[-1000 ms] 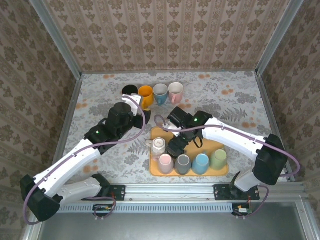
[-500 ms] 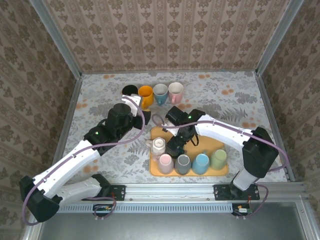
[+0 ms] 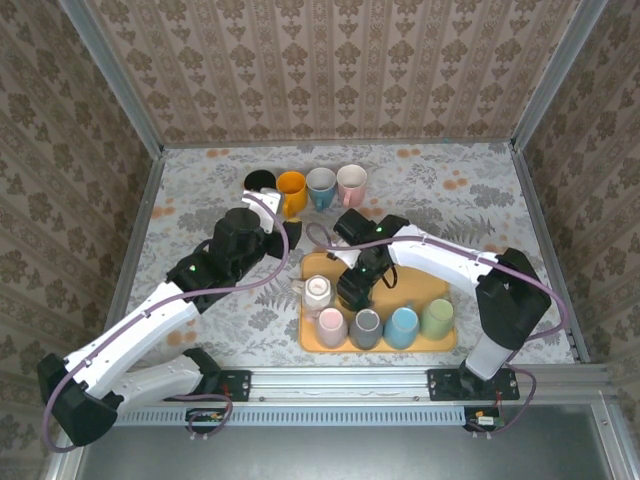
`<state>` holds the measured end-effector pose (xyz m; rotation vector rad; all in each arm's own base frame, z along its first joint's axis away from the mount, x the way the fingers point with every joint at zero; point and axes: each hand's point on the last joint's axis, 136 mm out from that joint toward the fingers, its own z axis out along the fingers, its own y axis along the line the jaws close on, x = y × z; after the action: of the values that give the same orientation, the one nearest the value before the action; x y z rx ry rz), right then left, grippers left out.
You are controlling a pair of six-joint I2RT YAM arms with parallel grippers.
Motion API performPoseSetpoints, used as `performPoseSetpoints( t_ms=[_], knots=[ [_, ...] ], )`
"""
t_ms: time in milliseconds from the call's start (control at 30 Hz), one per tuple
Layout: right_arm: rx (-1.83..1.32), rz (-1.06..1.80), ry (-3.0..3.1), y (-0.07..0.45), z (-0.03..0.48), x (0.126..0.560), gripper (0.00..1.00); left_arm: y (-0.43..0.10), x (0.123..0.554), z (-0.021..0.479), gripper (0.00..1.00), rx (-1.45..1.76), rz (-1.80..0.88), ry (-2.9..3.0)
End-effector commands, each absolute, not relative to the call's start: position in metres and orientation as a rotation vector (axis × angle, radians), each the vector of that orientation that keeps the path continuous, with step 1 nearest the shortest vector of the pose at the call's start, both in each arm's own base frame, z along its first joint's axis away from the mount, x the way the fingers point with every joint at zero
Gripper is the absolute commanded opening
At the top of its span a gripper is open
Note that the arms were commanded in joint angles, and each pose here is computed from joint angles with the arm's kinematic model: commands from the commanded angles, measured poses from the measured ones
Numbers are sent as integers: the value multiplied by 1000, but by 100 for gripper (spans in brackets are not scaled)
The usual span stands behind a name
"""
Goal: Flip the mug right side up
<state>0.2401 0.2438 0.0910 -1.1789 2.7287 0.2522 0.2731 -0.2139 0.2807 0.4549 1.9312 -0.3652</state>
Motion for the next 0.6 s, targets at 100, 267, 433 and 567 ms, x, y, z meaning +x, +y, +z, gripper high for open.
performPoseSetpoints(
  t_ms=[100,267,433,567],
  knots=[
    [-1096,196,2545,233,165,253,44,-212,276,285,66,430,-363,1915],
    [-1056,254,2253,230,226,254,30,-207,273,301,66,375,-421,1916],
    [-1134,264,1874,225,264,239,33,-206,264,328,66,345,-519,1887],
    [-1266,211,1569,224,280,221,34,-212,253,335,66,327,-652,1910]
  ],
)
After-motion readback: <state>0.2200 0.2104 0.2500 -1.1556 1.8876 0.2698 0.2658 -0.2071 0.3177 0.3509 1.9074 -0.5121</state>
